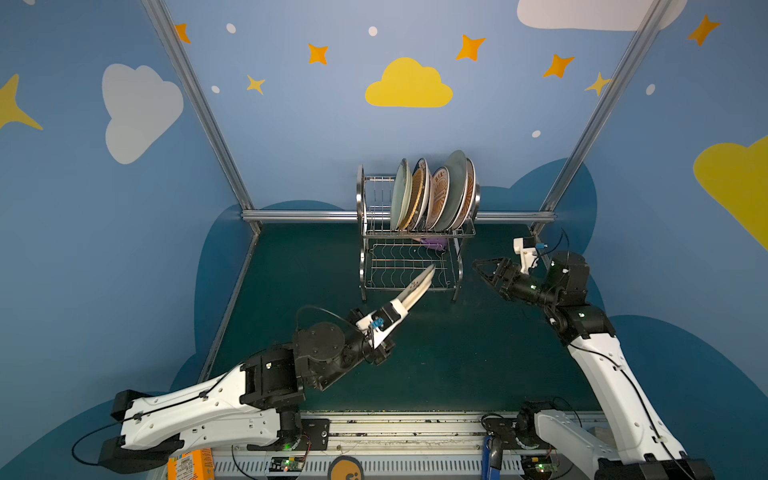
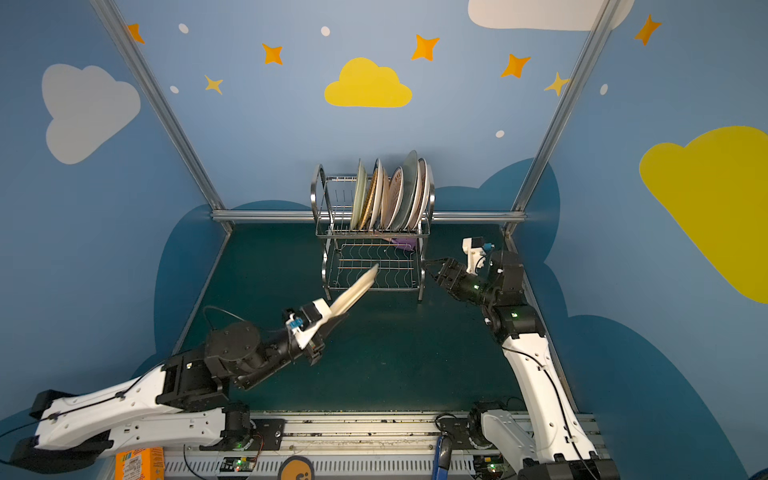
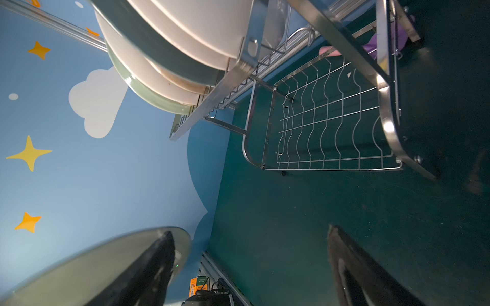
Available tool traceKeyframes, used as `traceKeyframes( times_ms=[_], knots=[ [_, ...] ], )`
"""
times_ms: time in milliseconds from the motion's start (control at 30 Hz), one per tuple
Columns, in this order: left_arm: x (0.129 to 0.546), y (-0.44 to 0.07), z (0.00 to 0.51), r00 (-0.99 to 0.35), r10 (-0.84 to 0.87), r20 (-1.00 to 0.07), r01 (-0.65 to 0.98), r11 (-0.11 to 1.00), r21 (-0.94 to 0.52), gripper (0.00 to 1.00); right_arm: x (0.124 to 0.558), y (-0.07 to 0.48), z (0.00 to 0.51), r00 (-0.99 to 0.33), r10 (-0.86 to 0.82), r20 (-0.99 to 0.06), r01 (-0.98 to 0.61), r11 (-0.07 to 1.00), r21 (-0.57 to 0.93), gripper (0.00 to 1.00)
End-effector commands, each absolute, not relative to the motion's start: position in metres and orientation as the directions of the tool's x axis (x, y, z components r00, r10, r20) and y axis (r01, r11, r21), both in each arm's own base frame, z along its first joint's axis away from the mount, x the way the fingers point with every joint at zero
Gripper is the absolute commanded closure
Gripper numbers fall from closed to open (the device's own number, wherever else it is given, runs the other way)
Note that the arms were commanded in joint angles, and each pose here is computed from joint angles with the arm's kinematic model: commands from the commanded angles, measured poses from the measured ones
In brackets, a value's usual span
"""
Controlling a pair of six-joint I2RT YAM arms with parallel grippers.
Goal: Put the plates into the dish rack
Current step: 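Lift the white plate to the rack's top tier with left gripper while right releases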
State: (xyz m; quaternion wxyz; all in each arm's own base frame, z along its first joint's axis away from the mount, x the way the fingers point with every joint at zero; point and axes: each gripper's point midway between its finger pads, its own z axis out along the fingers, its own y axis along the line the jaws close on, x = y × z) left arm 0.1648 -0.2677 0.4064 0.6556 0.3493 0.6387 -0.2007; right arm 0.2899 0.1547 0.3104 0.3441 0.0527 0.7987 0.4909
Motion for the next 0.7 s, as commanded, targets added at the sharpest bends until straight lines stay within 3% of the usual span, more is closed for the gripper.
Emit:
traceKeyframes(
  times_ms=[0, 300, 667],
  knots=[
    [0.190, -0.236, 0.491, 0.054, -0.175, -0.983, 0.572, 0.812, -0.113, 0.96, 0.288, 0.166, 0.320, -0.727, 0.388, -0.566, -0.366, 0.479, 0.798, 0.12],
    [0.250, -0.211, 0.558, 0.128, -0.360, -0.924, 0.422, 0.863, -0.277, 0.96, 0.273, 0.187, 0.319, -0.735, 0.329, -0.593, -0.428, 0.454, 0.782, 0.12],
    [0.328, -0.214, 0.579, 0.106, -0.330, -0.938, 0.344, 0.897, -0.277, 0.96, 0.254, 0.217, 0.310, -0.750, 0.224, -0.622, -0.502, 0.420, 0.756, 0.12]
  ],
)
